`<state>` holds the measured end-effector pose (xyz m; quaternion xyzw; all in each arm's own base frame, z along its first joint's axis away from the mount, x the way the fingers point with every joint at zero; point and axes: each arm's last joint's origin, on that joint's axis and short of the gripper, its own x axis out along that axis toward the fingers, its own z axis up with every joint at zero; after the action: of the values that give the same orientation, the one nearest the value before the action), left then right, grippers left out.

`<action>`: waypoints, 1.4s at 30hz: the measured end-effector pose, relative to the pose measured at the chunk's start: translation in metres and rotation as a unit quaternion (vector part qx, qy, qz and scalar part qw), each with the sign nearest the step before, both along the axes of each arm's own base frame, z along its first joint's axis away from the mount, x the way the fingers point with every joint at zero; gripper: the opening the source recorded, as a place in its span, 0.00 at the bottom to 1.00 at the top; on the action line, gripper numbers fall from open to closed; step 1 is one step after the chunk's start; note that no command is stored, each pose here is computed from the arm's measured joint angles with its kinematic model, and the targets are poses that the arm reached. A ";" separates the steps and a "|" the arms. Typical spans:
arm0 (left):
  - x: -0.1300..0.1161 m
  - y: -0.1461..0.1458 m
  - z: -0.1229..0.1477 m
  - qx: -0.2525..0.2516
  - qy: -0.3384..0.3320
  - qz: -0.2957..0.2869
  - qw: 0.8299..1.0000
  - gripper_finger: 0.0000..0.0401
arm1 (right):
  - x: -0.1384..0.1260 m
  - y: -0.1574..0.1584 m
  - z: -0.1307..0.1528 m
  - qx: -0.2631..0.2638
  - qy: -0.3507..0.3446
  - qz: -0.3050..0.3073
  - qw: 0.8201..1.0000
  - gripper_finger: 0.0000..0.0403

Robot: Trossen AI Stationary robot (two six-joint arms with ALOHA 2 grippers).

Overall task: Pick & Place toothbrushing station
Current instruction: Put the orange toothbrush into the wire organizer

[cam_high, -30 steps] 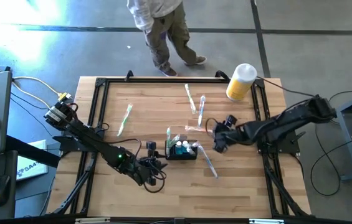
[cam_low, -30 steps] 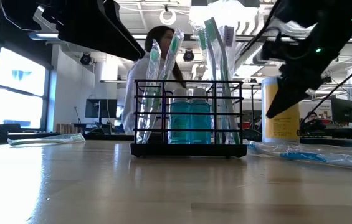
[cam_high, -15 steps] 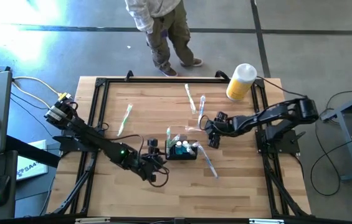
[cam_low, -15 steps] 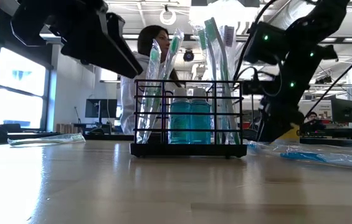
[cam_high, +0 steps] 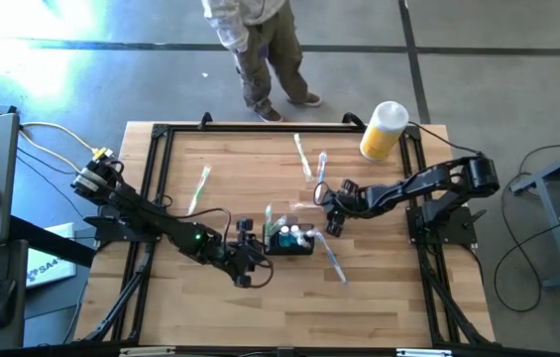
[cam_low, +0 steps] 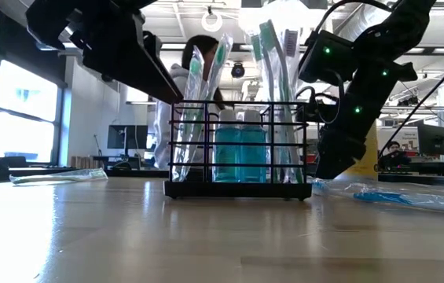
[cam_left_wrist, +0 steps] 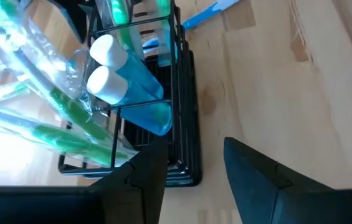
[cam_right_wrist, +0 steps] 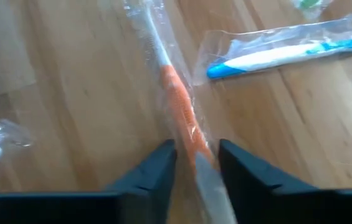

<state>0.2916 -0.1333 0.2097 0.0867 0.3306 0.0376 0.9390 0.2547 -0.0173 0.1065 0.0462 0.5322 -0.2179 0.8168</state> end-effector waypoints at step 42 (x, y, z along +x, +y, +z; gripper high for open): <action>-0.012 -0.013 0.044 -0.040 -0.126 0.002 0.991 0.37 | -0.060 0.024 0.110 -0.117 -0.178 -0.060 0.975 0.00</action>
<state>0.2795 -0.1461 0.2537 0.0429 0.2112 0.0370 0.9758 0.1949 0.0062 0.2163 0.0200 0.3452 -0.3159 0.8835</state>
